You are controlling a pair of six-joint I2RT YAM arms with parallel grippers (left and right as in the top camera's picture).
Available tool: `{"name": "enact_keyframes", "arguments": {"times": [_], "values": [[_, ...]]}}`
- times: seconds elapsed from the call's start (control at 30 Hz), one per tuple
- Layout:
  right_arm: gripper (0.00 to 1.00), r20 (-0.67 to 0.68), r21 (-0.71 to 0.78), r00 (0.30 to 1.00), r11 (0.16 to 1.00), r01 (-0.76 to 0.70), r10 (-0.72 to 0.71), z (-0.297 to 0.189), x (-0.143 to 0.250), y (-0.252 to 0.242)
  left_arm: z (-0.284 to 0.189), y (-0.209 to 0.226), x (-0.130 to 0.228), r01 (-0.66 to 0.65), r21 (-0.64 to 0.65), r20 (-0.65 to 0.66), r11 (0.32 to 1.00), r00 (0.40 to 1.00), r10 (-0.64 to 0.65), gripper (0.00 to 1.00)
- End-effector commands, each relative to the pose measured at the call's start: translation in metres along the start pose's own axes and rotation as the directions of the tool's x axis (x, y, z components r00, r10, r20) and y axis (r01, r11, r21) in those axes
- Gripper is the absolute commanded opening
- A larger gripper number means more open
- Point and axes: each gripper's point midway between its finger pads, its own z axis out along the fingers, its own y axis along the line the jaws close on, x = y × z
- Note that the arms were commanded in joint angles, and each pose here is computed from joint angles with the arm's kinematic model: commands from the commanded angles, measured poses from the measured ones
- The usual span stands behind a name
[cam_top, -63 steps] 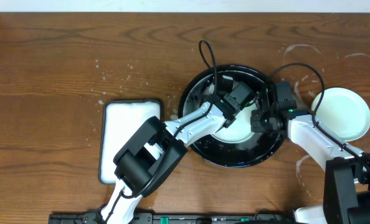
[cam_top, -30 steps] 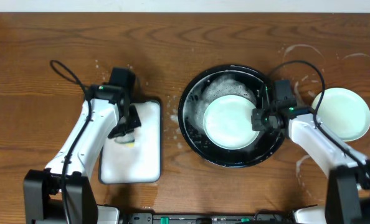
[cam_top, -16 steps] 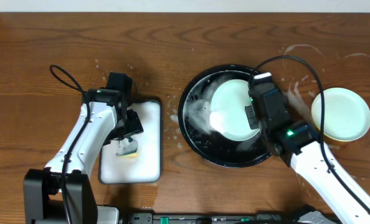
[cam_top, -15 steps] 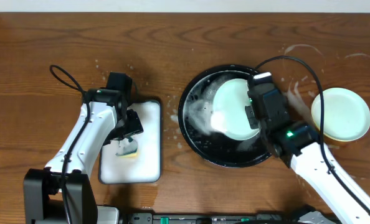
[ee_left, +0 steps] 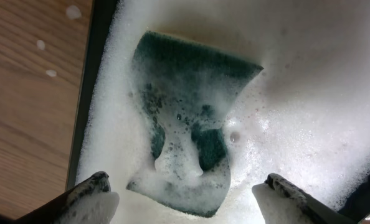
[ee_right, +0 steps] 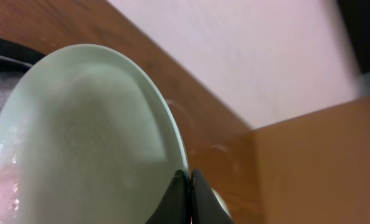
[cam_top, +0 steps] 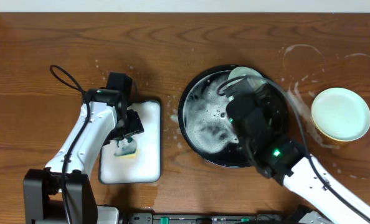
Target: Clean dirty plates on tray and stack at the side
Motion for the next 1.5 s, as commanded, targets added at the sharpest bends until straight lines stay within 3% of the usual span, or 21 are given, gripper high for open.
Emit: {"name": "enact_keyframes", "arguments": {"times": [0.0,0.4,1.47], "values": [[0.01,-0.003,0.15,0.994,0.983,0.104,-0.105,-0.021,-0.011,-0.024,0.0,0.002,0.0,0.001,-0.003,-0.001,1.0,1.0,-0.001,0.8],[0.01,0.06,0.157,0.984,0.975,0.158,-0.169,-0.045,-0.027,-0.011,0.0,0.001,0.0,0.002,-0.003,0.0,1.0,1.0,-0.002,0.81],[0.01,0.036,0.209,0.986,0.966,0.151,-0.162,-0.049,-0.025,-0.019,0.0,0.001,0.0,0.002,-0.003,0.0,1.0,1.0,-0.002,0.82]]}}
